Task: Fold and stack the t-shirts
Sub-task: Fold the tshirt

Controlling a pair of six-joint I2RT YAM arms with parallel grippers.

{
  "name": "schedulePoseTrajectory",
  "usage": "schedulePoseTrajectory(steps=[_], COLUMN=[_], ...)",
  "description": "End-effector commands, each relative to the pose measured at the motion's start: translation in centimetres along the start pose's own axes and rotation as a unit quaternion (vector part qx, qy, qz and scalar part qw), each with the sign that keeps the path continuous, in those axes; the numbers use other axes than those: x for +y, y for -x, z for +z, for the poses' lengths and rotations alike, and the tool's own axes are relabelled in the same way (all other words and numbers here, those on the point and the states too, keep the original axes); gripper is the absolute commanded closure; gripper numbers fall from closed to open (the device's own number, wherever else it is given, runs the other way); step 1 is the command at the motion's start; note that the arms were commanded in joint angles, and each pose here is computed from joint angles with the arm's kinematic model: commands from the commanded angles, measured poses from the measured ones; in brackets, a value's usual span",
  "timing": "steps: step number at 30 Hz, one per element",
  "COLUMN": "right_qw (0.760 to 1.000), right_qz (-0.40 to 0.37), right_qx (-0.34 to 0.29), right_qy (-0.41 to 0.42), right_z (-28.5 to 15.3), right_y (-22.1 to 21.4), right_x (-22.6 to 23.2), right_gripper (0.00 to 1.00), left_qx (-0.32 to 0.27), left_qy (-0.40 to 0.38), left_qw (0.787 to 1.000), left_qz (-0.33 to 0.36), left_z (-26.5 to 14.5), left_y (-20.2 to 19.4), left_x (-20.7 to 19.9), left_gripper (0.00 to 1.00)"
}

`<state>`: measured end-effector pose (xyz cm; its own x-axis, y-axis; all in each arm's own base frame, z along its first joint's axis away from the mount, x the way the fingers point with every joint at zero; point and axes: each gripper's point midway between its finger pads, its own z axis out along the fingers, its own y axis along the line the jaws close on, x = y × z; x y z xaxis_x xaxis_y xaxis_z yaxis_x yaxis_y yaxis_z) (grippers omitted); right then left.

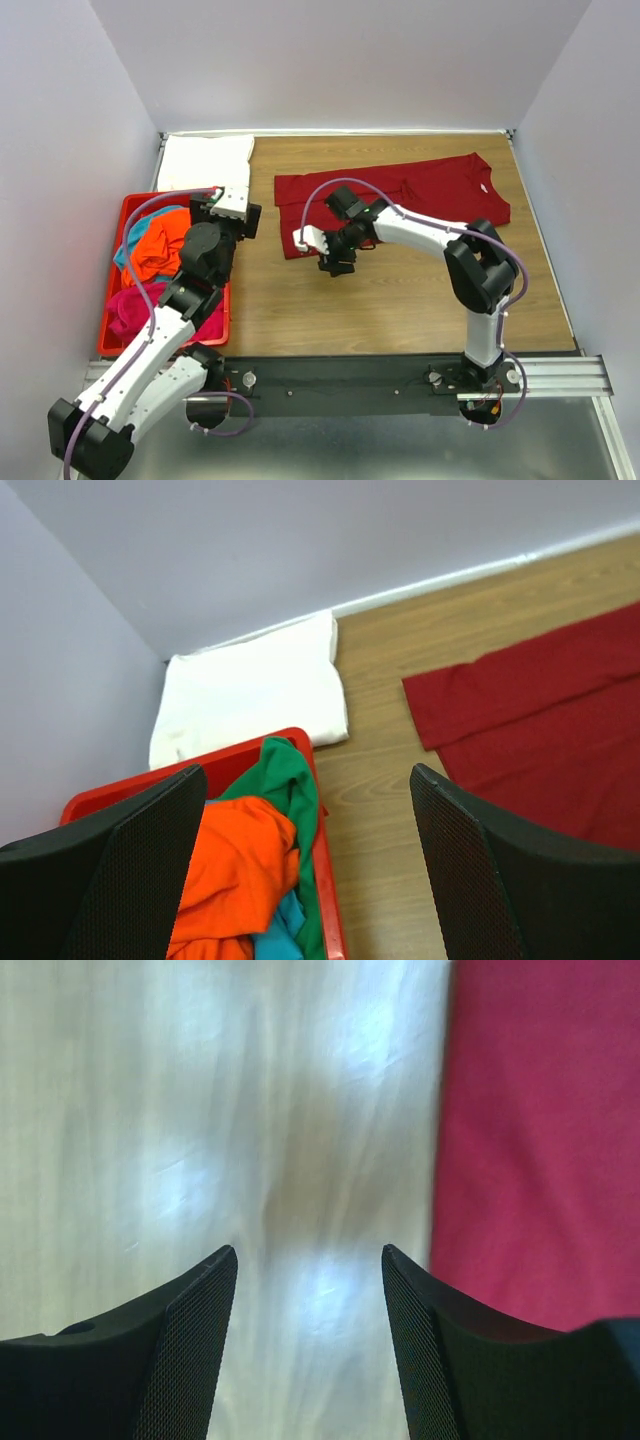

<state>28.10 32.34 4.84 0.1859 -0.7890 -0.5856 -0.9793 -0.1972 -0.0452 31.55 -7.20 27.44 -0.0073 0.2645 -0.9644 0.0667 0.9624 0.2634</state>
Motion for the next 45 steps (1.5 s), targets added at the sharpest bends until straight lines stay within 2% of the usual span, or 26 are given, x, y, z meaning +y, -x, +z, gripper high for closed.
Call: schedulePoseTrajectory(steps=[1,6,12,13,15,19,21,23,24,27,28,29,33,37,40,41,43,45], right_qw=[0.991,0.984,0.978,0.978,0.977,0.975,0.975,0.975,0.976,0.982,0.987,0.988,0.993,0.987,0.984,0.984,0.986,0.988], right_qz=[-0.04,-0.036,-0.021,-0.013,-0.01,-0.003,0.001,0.002,0.005,-0.004,-0.015,-0.019,-0.09,-0.111,-0.109,-0.112,-0.117,-0.122], right_qx=[0.057,0.088,0.122,0.127,0.134,0.157,0.166,0.171,0.172,0.155,0.13,0.132,0.077,0.066,0.073,0.07,0.066,0.063], right_qy=[-0.111,-0.148,-0.167,-0.168,-0.167,-0.156,-0.145,-0.14,-0.132,-0.105,-0.096,-0.073,0.019,0.093,0.118,0.117,0.101,0.078], right_z=[0.7,2.7,4.3,4.6,4.7,5.1,5.2,5.1,5.1,4.9,4.3,4.4,3.9,2.0,0.9,0.6,-0.5,-1.6], right_y=[0.6,0.9,-0.6,-1.2,-1.7,-3.7,-4.7,-5.3,-5.6,-5.3,-3.9,-4.7,-2.7,-3.7,-4.8,-4.9,-4.8,-4.4], right_x=[-4.9,-6.6,-7.9,-7.9,-7.7,-6.3,-5.1,-4.5,-3.7,-1.6,-0.8,1.3,9.1,15.7,18.0,18.3,18.5,17.9], right_gripper=[0.34,0.36,0.39,0.42,0.48,0.65,0.77,0.97,0.99,0.99,0.99,0.99,0.99,0.99,0.9,0.79,0.66,0.6], left_qx=[-0.039,-0.083,-0.096,-0.098,-0.1,-0.103,-0.105,-0.106,-0.106,-0.109,-0.11,-0.11,-0.113,-0.113,-0.112,-0.114,-0.108,-0.09], left_qy=[0.077,0.109,0.11,0.106,0.102,0.096,0.095,0.091,0.088,0.081,0.075,0.073,0.039,-0.048,-0.113,-0.125,-0.171,-0.214], left_qw=[0.995,0.988,0.987,0.987,0.987,0.987,0.987,0.987,0.988,0.988,0.989,0.989,0.991,0.992,0.987,0.985,0.979,0.972], left_qz=[-0.041,-0.067,-0.072,-0.073,-0.073,-0.073,-0.074,-0.073,-0.071,-0.071,-0.07,-0.07,-0.059,-0.041,-0.034,-0.035,-0.035,-0.039], left_z=[-1.5,-3.5,-4.0,-4.0,-4.0,-4.1,-4.1,-4.1,-4.0,-4.0,-3.9,-3.9,-3.4,-2.3,-1.9,-1.8,-1.3,-0.7], left_y=[2.5,3.9,4.3,4.5,4.6,4.8,4.8,4.9,4.8,5.0,5.1,5.0,5.0,4.8,4.8,5.0,4.5,3.6], left_x=[3.4,5.4,5.6,5.6,5.4,5.3,5.3,5.1,5.0,4.8,4.6,4.5,3.1,-0.5,-3.2,-3.7,-5.8,-7.9], left_gripper=[0.1,0.1,0.11,0.11,0.11,0.11,0.11,0.11,0.11,0.11,0.11,0.11,0.1,0.1,0.1,0.1,0.1,0.1])
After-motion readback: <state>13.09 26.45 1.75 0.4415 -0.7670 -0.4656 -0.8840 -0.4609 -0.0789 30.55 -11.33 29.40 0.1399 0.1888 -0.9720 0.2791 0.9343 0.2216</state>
